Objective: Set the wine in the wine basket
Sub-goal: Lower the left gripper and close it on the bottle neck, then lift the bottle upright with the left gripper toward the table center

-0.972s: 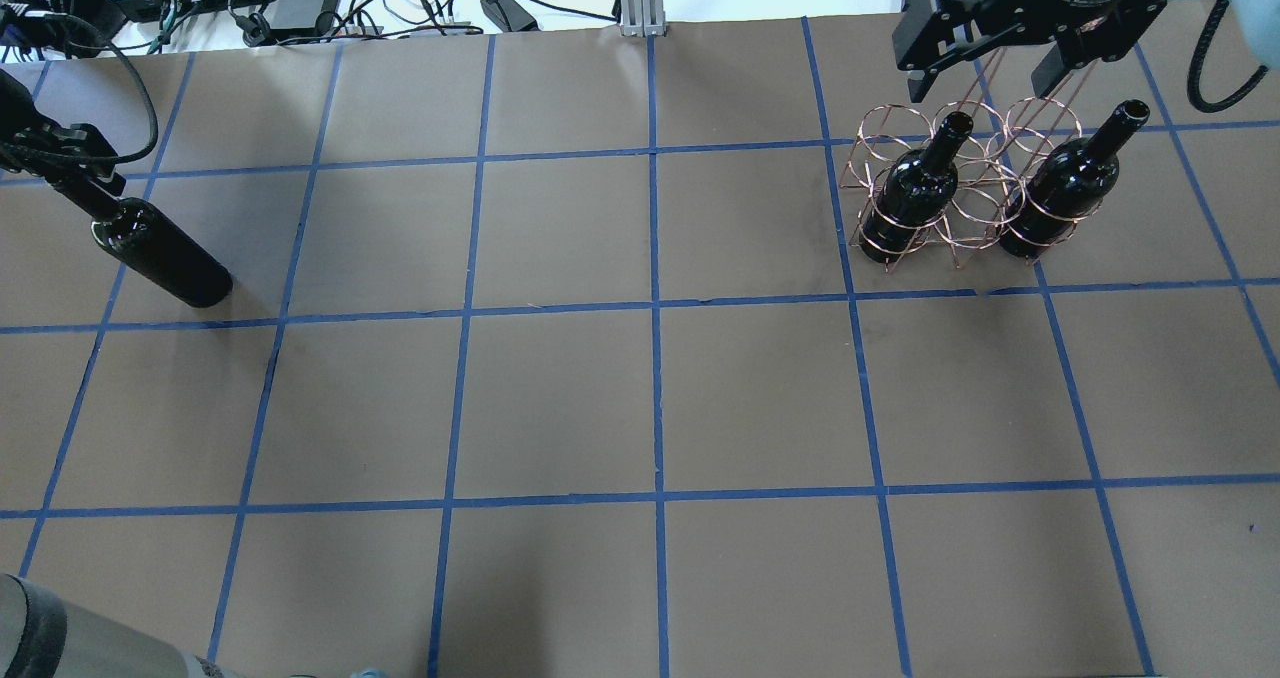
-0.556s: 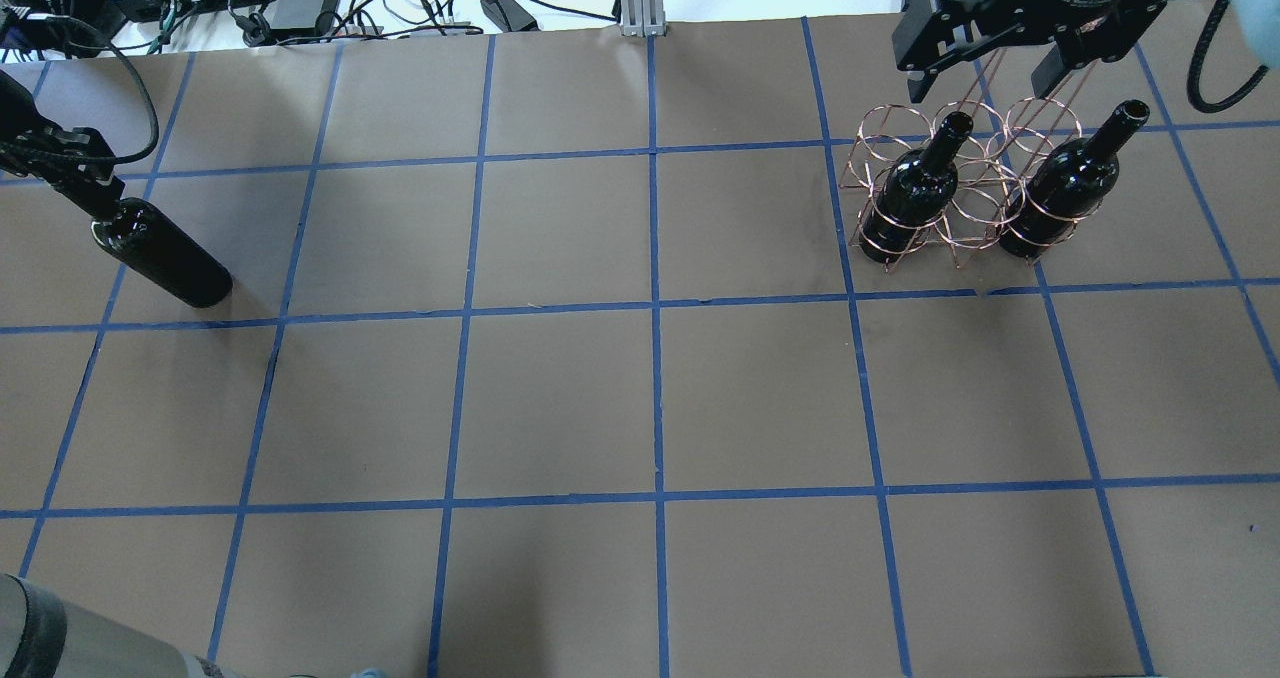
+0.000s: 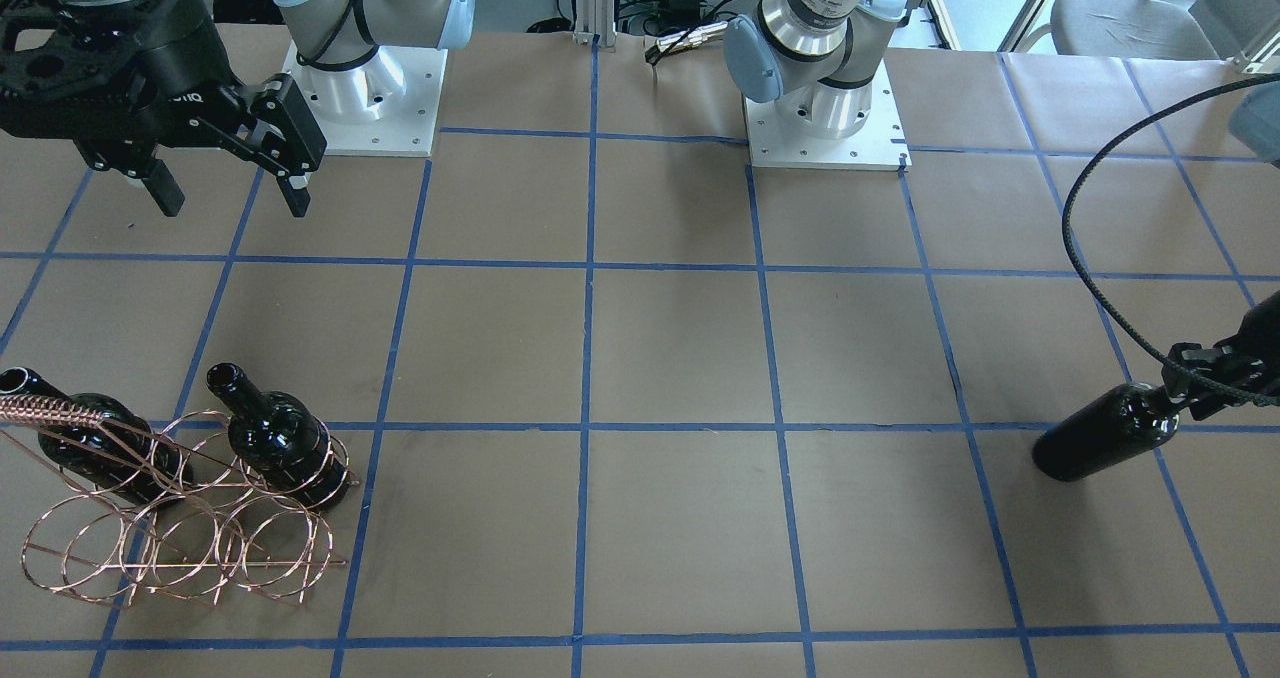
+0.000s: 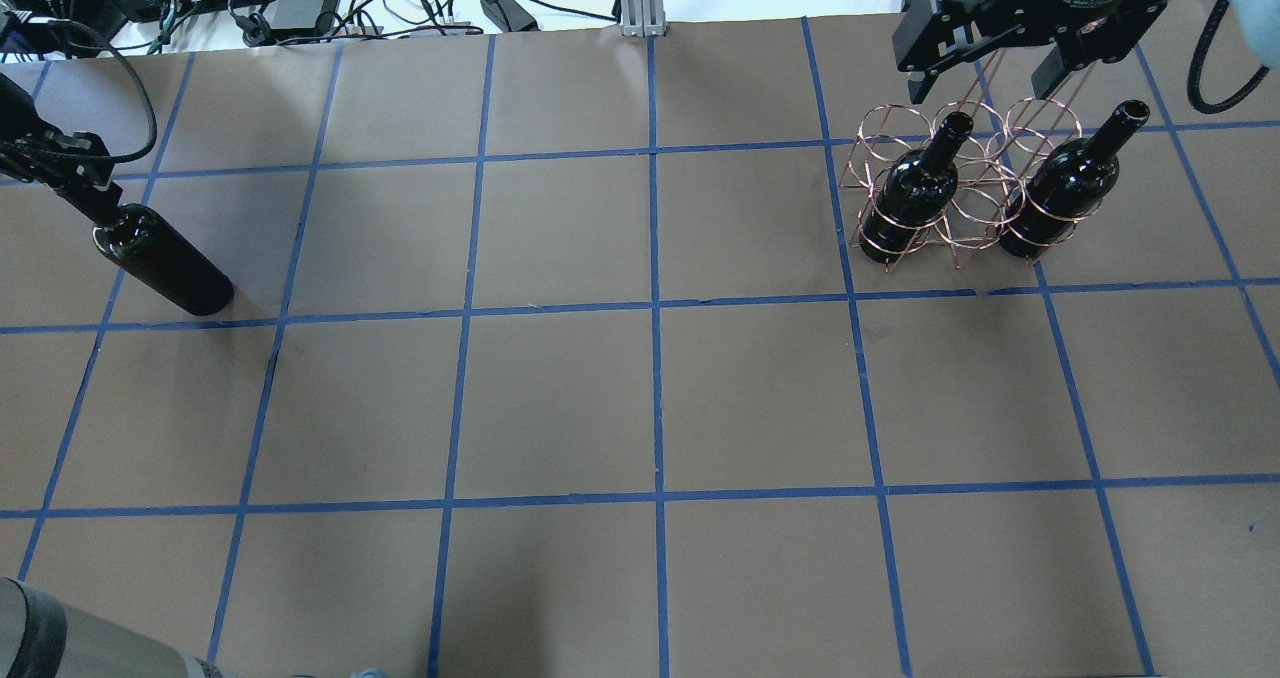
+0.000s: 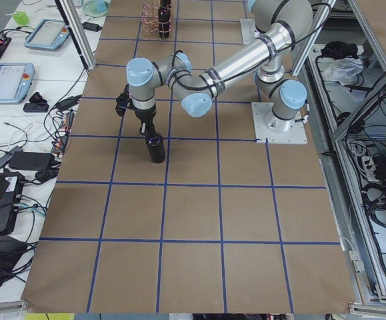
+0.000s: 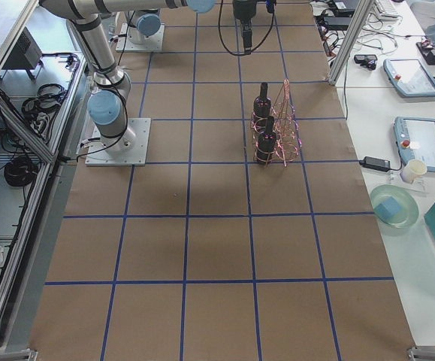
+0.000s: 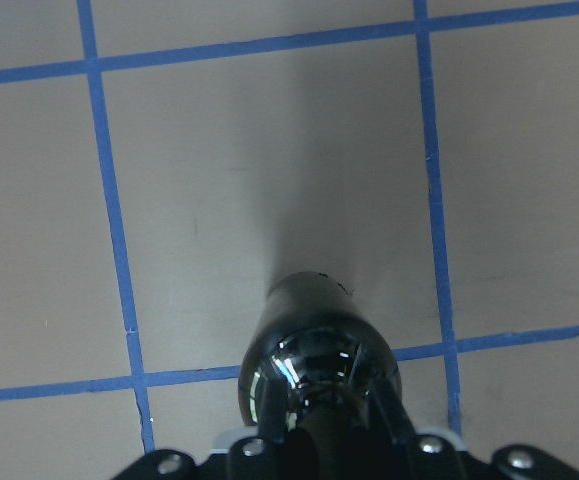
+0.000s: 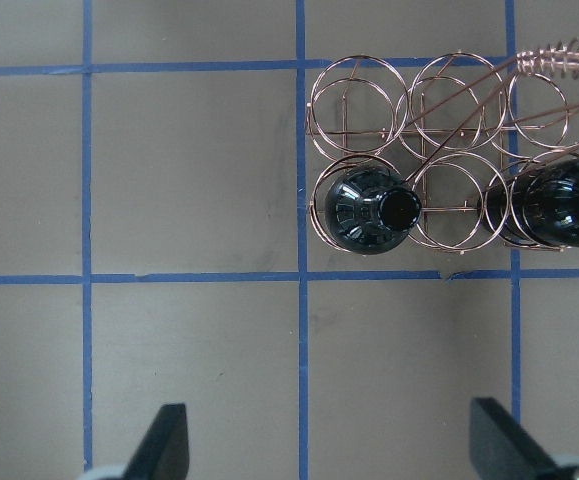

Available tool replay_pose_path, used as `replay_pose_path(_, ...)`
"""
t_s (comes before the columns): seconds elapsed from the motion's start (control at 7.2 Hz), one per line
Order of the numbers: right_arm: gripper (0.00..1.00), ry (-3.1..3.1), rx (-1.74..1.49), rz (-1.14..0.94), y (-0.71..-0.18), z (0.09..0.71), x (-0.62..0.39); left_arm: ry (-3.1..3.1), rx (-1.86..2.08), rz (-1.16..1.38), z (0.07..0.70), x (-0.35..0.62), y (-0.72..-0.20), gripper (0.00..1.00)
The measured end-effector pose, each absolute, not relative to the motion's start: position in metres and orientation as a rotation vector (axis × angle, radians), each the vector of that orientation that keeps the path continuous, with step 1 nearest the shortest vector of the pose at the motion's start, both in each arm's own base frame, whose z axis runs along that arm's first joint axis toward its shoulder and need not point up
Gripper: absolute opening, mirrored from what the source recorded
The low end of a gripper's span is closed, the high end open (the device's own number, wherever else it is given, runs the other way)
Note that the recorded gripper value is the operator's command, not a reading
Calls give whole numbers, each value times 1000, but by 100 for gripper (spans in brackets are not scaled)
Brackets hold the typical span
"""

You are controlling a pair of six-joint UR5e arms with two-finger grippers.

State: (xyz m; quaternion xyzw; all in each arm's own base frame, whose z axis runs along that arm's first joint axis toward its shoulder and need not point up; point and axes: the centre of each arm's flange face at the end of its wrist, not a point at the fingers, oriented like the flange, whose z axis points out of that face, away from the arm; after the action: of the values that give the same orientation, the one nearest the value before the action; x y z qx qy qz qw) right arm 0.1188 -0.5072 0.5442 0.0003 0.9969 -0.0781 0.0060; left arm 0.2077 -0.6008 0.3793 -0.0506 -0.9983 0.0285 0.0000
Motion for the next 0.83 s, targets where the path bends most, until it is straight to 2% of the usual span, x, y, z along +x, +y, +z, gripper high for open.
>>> replay_pose_path(0.42,100,3120,2,-244,-507,544,118,-3141,-139,150,411,163,-600,0)
replay_pose_path(0.83,100,3120,2,-244,-507,544,118,-3127,39,219,439,16,-606,0)
